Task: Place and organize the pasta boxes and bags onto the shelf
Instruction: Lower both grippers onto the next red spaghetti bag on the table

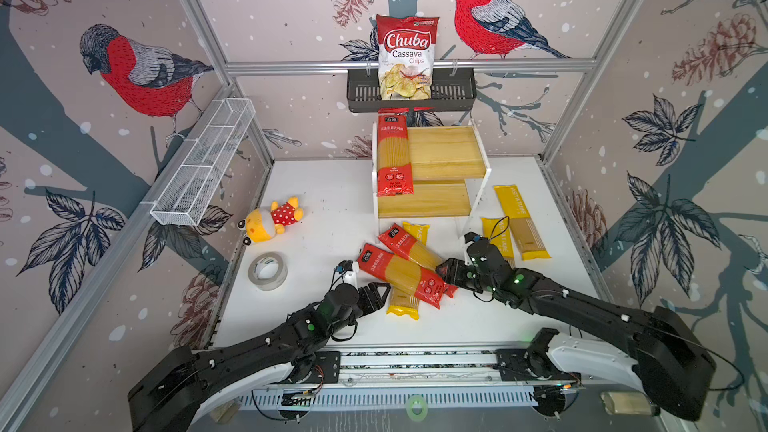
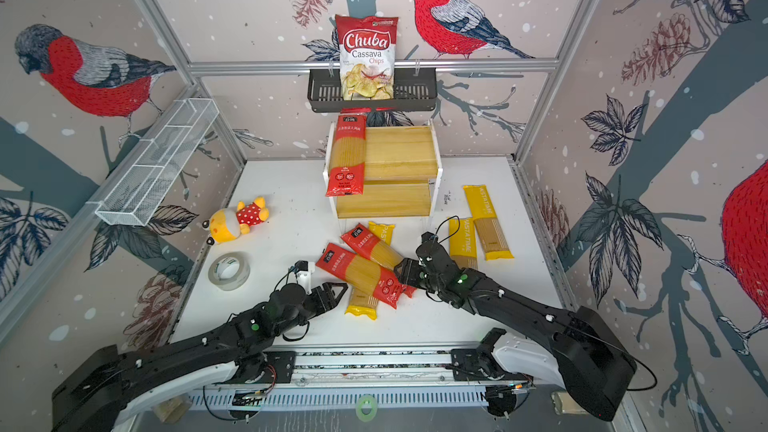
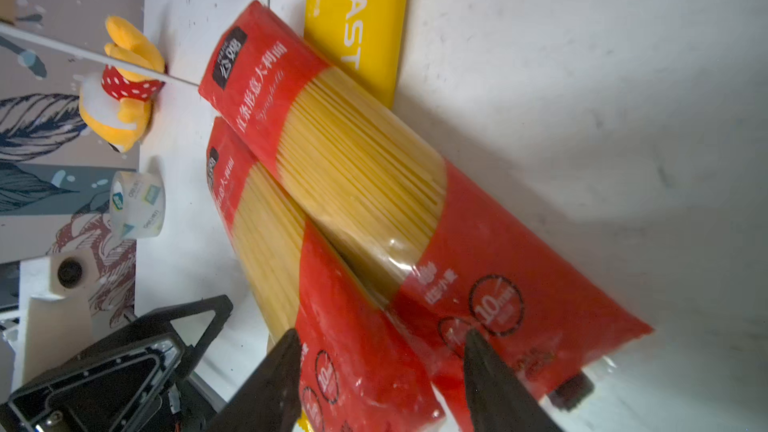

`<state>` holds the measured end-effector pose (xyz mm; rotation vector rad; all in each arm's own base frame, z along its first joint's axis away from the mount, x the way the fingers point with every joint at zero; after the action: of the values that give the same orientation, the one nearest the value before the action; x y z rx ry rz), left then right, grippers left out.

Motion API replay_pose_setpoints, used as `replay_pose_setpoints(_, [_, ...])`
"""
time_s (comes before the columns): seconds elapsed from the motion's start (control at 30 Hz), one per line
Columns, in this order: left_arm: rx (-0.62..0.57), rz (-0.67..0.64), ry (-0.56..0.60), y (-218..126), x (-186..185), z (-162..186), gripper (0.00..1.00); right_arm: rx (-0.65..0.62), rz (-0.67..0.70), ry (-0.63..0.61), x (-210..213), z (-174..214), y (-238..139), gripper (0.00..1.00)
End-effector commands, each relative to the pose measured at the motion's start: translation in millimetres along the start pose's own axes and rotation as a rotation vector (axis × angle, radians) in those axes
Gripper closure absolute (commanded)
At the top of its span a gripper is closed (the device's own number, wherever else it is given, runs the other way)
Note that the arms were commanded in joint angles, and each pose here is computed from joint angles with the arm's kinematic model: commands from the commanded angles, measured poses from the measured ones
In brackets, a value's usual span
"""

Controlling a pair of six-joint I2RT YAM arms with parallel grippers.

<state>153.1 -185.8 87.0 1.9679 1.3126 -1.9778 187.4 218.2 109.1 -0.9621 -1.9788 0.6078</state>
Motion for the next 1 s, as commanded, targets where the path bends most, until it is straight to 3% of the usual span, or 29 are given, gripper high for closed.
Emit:
replay_pose_setpoints(0.0, [0.003,0.016,-0.008,4.6,-8.8,-0.3,0.30,0.004,-0.072,-0.009,18.7,0.7,7.7,0.42])
replay_pose_setpoints(0.13, [-0.016,-0.010,-0.009,7.8,-5.3,-5.0,0.30,0.039,-0.117,-0.015,39.2,10.7,13.6,0.50])
replay_pose_setpoints(0.4, [-0.068,0.014,-0.032,-0.8,-1.6,-26.1,0.31,0.132,-0.254,-0.035,81.4,37.3,12.6,0.50])
replay_pose_setpoints(0.67, [-0.112,-0.082,-0.064,-6.6,16.0,-34.6,0.31,0.174,-0.231,-0.102,60.1,24.2,18.8,0.47])
replay_pose_setpoints(0.97, [-0.040,-0.053,-0.112,-0.3,14.2,-24.1,0.33,0.263,-0.265,-0.161,78.2,39.4,43.6,0.46])
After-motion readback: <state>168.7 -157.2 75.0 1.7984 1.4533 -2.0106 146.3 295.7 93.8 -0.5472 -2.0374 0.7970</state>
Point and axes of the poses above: each gripper's point midway between its finger pads, its own y axis out along the fingers, its own x axis along the line the jaws close on, z = x × y, the point moved 4 cm from there along -y, back along the fingers, and after that the axes turned 15 degrees about -y, right-handed, at the moved point
